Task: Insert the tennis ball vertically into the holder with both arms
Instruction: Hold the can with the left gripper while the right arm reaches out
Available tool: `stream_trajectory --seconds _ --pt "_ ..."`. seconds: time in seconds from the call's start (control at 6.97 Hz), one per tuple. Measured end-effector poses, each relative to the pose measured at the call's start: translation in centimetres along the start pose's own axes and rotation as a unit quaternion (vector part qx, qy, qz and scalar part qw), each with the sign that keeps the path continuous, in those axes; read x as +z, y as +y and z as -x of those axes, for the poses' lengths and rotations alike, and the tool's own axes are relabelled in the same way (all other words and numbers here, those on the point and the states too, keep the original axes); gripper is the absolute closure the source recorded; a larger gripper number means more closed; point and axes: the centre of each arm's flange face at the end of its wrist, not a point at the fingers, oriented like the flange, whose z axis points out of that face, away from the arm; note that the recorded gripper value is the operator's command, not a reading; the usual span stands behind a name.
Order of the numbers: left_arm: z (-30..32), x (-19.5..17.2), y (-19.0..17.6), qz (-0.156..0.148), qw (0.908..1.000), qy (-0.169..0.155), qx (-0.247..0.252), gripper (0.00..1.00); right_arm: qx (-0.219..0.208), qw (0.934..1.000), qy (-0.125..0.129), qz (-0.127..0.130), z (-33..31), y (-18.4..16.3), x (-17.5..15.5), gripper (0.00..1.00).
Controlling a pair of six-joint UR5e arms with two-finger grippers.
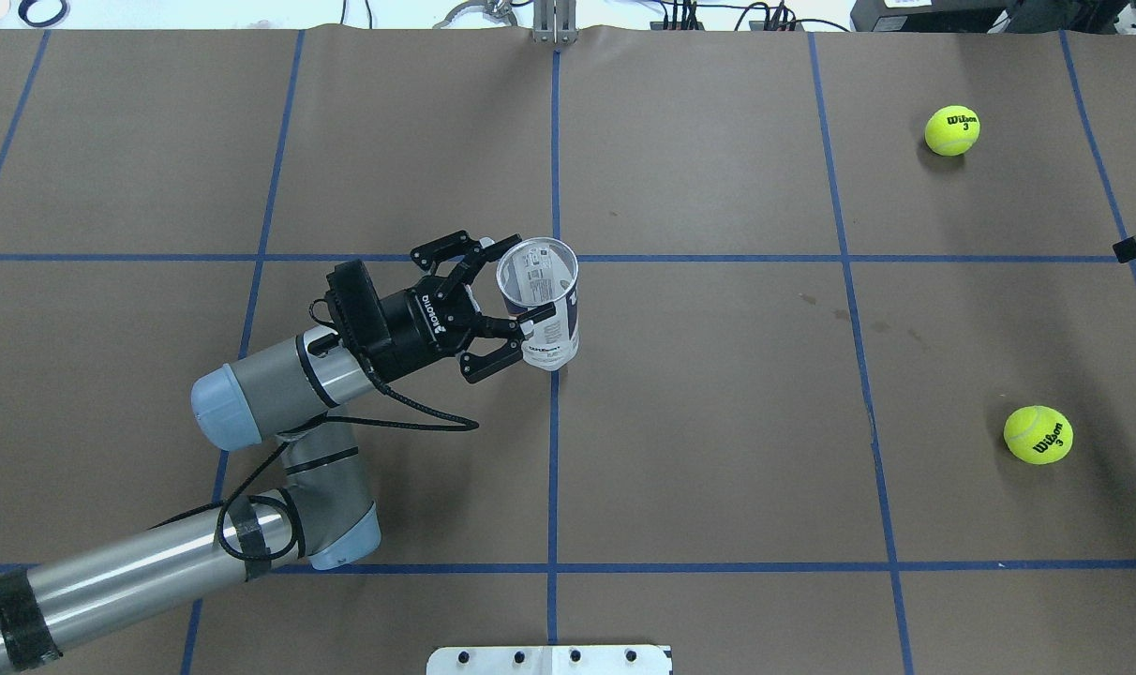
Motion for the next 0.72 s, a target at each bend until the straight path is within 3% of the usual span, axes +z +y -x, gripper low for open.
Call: stream_trajectory --seconds 0.72 --pt "-0.74 0.0 0.41 0.003 1.0 0.002 -0.004 0.29 -0.004 1.0 0.0 0.003 0.26 0.04 0.36 0.01"
